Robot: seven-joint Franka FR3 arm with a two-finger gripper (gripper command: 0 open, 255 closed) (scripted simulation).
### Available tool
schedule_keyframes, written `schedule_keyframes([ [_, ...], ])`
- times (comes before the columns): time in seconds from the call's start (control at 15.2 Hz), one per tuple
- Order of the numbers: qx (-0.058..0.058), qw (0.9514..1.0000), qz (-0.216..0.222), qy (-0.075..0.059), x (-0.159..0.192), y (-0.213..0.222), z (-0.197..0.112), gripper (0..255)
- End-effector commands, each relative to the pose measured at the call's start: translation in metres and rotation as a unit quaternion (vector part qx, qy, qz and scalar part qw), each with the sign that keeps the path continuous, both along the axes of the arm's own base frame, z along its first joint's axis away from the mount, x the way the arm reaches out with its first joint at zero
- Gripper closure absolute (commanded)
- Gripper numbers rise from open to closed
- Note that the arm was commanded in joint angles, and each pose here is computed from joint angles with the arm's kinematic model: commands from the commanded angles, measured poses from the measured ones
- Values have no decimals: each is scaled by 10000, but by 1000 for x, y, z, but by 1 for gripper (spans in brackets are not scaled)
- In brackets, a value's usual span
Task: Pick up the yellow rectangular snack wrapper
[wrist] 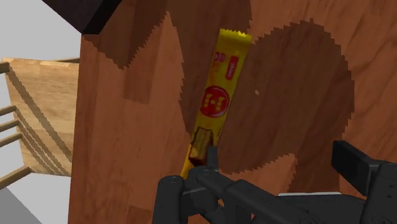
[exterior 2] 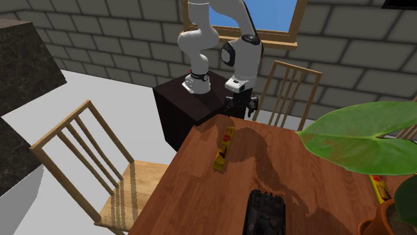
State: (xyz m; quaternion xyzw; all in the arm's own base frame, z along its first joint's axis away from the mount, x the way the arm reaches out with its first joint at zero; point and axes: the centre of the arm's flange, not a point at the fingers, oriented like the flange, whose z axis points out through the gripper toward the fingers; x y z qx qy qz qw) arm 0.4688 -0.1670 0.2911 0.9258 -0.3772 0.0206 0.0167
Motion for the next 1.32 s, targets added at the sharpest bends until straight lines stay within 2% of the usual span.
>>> schedule_keyframes([
  [0.0, 5, 9997, -231, 64, 1, -12, -26, 0],
  [0.26, 21, 9975, -680, 193, 4, -38, -73, 0],
  [0.59, 40, 9922, -1198, 343, 2, -67, -127, 0],
  [1.19, 40, 9922, -1198, 343, 2, -67, -167, 0],
  [1.25, 39, 9922, -1198, 342, 2, -68, -167, 255],
])
